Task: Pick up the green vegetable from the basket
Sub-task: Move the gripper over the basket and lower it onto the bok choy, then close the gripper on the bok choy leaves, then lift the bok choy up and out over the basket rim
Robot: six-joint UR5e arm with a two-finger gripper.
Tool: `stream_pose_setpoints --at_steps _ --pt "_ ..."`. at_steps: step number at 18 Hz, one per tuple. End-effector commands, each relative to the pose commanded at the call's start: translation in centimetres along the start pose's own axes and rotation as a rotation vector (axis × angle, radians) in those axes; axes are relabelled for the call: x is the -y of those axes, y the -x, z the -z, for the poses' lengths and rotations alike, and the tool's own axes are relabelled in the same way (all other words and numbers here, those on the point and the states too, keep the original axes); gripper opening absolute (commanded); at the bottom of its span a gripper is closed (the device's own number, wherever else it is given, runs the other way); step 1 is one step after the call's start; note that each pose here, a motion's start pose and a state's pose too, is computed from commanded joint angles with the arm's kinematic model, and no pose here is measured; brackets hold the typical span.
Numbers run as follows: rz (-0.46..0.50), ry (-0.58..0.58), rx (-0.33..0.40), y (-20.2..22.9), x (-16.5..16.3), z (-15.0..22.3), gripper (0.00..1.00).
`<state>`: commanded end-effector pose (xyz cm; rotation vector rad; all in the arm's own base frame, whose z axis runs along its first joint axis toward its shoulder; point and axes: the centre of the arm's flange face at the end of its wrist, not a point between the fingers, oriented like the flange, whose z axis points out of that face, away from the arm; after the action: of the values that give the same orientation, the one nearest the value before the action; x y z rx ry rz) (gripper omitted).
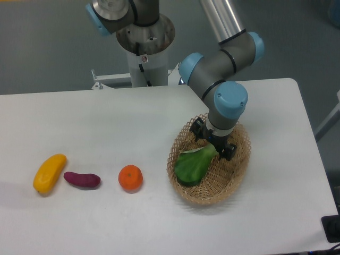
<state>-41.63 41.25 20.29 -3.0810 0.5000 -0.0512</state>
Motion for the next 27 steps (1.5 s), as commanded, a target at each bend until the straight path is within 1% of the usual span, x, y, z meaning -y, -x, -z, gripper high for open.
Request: stream_pose_setpoints --at_steps 3,7,8,13,16,20,22,24,27 --pt "-0.008 0.053 0.015 -0.1 -0.1 -0.1 0.54" --pt "-0.005 0.055 0.024 0.0 0.0 0.3 0.06" --pt "-0.006 0.054 0.028 0.1 0.0 0.7 0.02" --pt "0.003 0.038 0.061 0.3 -0.3 3.2 0.02" --pt "0.021 0.030 0.108 1.3 -0.8 5.7 0.02" --pt "0.084 0.016 0.155 2.5 -0.9 8.2 0.02" --pt "0.097 0.015 0.163 3.3 -1.2 9.3 0.02" --pt "0.114 0.018 0.154 4.5 -2.0 10.8 0.02" --pt "0.145 0.015 0.157 7.0 -3.4 13.2 0.02"
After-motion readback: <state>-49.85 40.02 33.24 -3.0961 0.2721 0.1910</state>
